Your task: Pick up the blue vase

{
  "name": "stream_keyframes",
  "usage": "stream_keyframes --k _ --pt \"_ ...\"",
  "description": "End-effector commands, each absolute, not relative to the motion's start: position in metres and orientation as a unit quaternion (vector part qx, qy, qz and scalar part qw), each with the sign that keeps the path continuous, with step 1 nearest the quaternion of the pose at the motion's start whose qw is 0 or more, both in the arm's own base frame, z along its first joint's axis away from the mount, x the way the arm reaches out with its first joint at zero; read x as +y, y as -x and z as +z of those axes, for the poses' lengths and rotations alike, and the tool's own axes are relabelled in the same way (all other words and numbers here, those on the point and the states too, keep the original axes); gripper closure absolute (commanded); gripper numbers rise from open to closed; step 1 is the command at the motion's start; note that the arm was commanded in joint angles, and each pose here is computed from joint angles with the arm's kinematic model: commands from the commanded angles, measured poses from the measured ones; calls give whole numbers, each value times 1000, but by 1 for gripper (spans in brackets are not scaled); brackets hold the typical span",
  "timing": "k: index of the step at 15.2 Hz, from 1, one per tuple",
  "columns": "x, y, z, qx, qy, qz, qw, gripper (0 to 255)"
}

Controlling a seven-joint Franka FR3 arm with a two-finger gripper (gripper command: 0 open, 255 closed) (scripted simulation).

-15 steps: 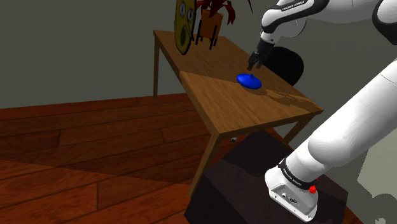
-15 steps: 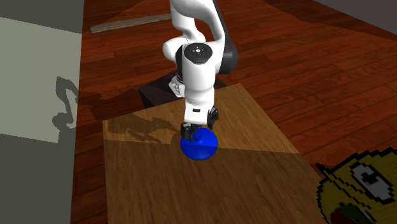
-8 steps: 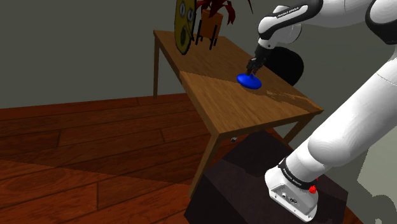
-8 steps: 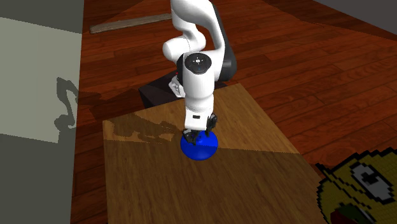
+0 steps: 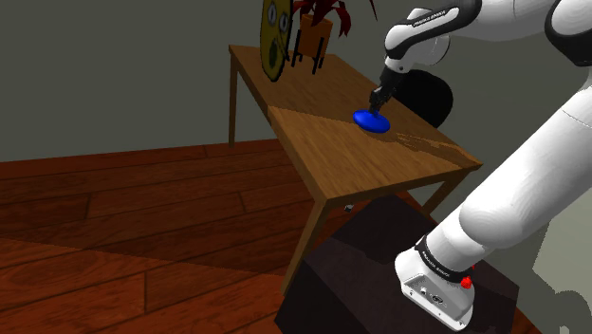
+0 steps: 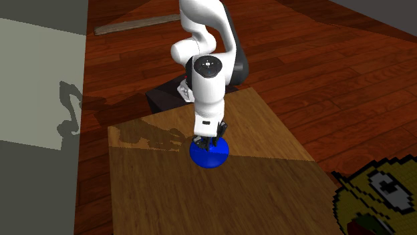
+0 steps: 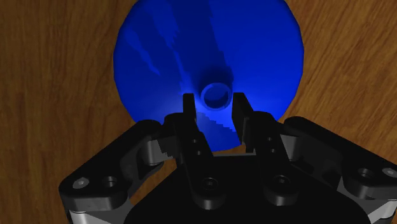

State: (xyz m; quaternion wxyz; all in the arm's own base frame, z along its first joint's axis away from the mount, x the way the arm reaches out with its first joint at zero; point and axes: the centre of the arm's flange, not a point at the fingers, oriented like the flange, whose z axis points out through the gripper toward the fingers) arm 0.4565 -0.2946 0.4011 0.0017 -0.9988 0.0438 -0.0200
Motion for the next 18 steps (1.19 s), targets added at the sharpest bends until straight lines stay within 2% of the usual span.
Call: stream_keyframes --k 1,18 --pt "-295 -457 400 44 999 -20 2 255" --pt "-295 -457 480 44 999 -20 2 255"
